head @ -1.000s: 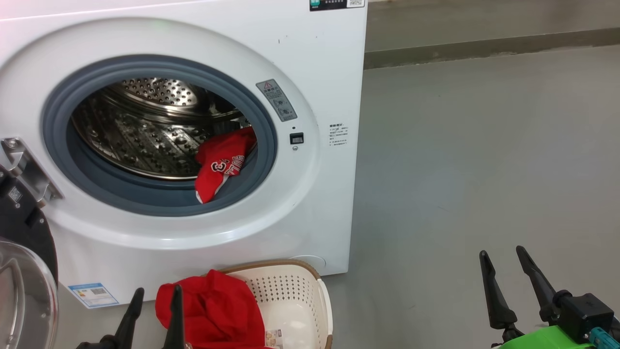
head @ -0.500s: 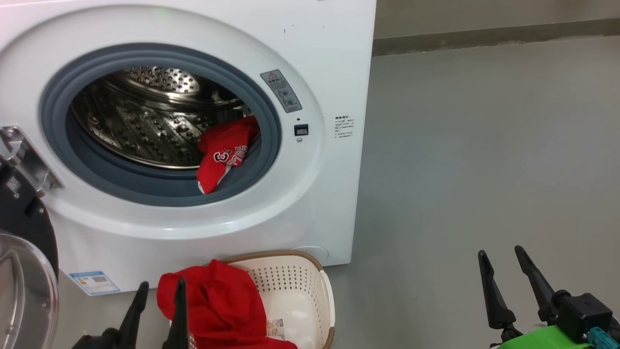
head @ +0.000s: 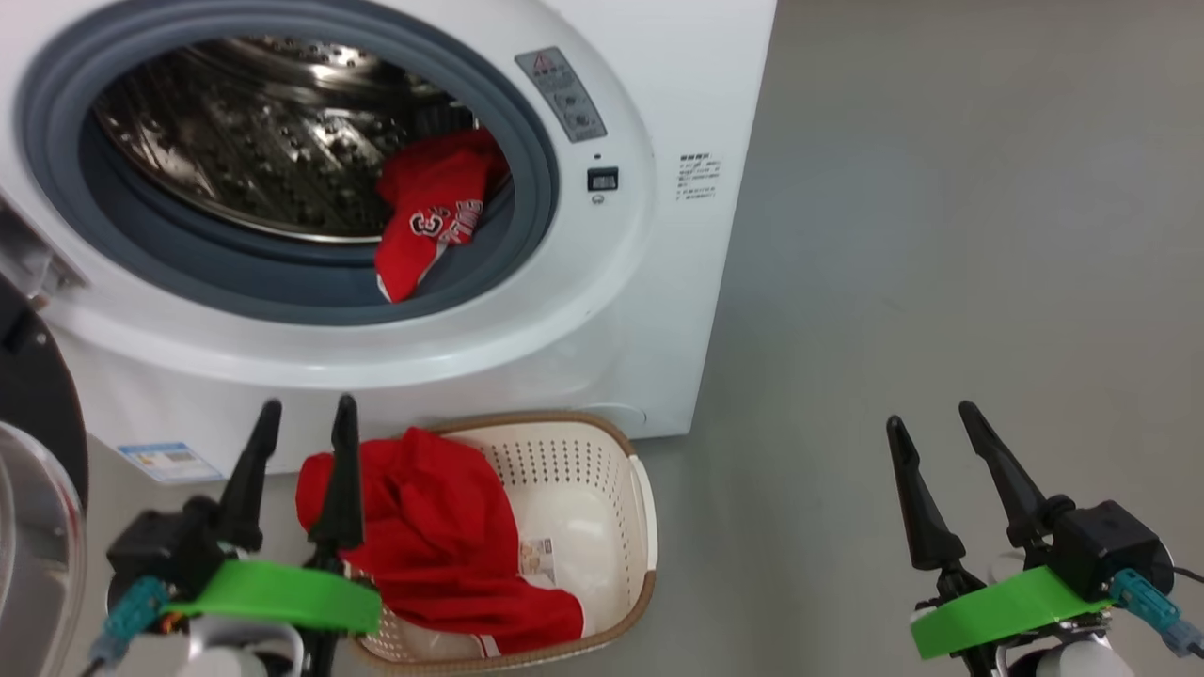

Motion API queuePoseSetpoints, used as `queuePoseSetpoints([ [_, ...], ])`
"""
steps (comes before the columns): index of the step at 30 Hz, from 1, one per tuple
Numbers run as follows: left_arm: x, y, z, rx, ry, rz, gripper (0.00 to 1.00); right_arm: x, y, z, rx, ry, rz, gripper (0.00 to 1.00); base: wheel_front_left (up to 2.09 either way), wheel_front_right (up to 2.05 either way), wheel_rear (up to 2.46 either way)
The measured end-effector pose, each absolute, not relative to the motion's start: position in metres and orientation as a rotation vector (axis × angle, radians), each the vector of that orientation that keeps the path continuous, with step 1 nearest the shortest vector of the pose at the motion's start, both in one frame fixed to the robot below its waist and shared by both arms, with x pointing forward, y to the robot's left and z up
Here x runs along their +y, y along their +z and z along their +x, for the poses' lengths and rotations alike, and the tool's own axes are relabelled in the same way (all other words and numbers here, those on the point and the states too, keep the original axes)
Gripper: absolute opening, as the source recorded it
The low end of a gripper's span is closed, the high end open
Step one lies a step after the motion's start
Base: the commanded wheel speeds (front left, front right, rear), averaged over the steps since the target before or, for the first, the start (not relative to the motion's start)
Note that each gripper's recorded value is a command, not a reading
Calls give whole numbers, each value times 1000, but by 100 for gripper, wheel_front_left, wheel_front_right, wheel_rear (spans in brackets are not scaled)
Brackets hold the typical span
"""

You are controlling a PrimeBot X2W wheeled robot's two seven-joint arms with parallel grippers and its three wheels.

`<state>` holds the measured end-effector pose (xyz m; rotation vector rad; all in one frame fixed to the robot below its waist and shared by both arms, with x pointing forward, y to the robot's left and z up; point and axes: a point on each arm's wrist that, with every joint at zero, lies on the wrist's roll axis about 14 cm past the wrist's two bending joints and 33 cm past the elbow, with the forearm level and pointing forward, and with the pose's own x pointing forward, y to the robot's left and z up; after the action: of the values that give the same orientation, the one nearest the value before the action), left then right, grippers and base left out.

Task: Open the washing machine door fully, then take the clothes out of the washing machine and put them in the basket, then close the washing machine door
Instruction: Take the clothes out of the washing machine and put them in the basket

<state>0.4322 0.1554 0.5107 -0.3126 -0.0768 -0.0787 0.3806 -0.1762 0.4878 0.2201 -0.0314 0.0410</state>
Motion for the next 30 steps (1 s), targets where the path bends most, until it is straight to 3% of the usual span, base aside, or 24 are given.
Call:
queuePoseSetpoints([
  [16,158,496,544,-48,-76,-366,100,-165,453,423,48,69,232,100,0,0,0],
  [30,135,474,624,37,-120,-402,100,-177,426,440,103,38,213,100,0,0,0],
])
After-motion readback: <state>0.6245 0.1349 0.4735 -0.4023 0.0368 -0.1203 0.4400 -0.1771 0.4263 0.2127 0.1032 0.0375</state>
